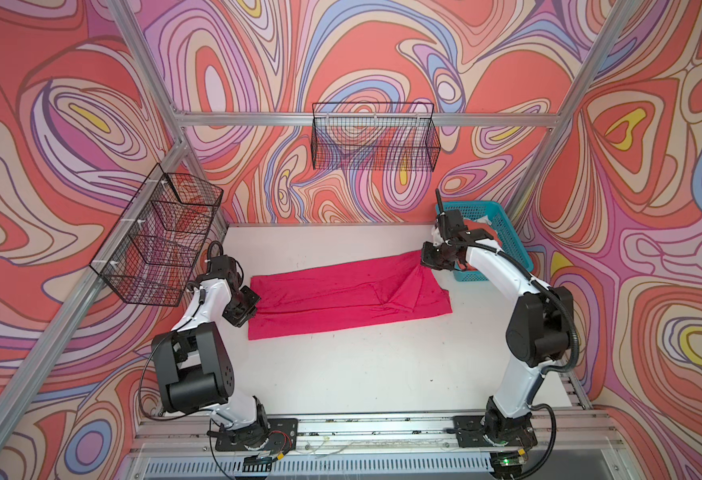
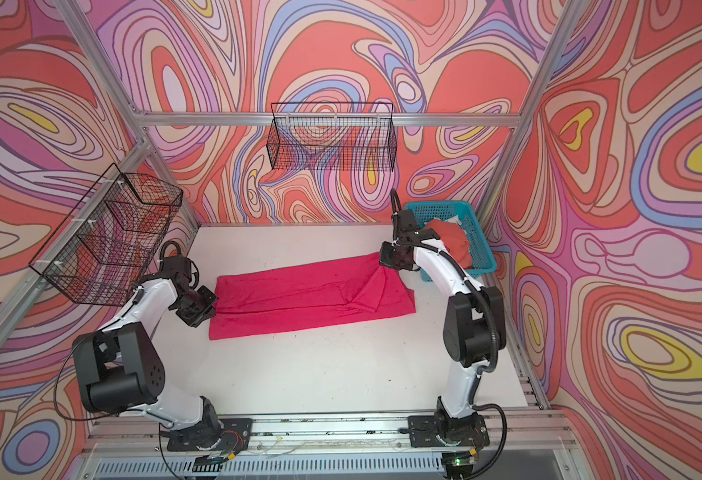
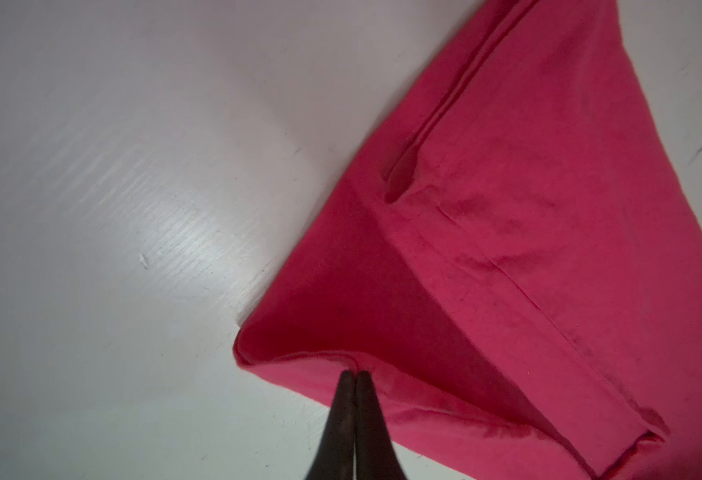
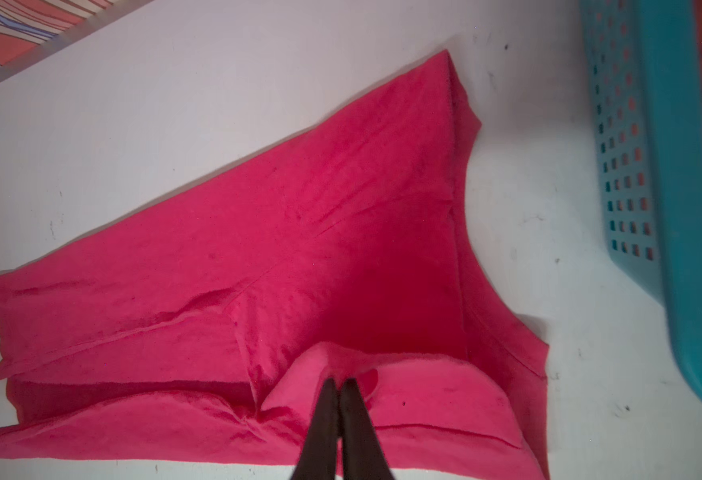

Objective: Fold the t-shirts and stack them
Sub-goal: 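Lift the near hem with both grippers and fold it onto the far edge, then lower the folded hem onto the far edge and open both grippers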

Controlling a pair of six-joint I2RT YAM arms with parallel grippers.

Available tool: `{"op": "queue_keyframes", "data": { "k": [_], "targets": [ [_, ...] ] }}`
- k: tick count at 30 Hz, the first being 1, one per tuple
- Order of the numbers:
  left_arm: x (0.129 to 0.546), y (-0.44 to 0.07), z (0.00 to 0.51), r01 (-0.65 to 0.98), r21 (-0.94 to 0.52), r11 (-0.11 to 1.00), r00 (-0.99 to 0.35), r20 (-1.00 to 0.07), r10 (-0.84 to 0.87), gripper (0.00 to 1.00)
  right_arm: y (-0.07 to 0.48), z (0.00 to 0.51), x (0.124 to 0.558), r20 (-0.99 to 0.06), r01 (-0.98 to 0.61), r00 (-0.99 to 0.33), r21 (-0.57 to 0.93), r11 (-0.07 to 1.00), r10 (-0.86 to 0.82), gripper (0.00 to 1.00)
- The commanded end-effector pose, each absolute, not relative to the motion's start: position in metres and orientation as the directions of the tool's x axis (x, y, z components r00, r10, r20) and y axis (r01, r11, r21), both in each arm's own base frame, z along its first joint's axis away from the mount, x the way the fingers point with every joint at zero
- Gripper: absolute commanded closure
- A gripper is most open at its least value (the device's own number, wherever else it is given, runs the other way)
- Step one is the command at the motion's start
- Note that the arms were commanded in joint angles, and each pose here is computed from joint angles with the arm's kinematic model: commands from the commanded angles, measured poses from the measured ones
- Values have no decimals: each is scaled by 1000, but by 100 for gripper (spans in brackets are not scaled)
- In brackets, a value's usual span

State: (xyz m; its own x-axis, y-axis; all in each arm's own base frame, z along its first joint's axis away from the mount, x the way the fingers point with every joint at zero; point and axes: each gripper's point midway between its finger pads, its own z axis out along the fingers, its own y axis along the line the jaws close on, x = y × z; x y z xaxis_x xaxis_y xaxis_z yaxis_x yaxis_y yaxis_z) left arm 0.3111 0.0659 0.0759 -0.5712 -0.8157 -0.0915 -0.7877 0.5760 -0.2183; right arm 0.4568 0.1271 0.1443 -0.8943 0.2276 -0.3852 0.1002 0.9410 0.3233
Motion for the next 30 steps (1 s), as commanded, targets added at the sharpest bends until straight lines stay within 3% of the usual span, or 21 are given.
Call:
{"op": "queue_keyframes", "data": {
  "k": [1, 30],
  "targets": [
    [314, 74, 76, -793, -219, 568, -556, -120, -822, 100, 128, 145, 466, -397, 73, -894, 327, 942, 208, 100],
    [317, 85, 52, -801, -206, 563, -553, -107, -826, 100, 122, 144, 520, -490, 66, -838, 345, 936, 240, 100]
  ]
}}
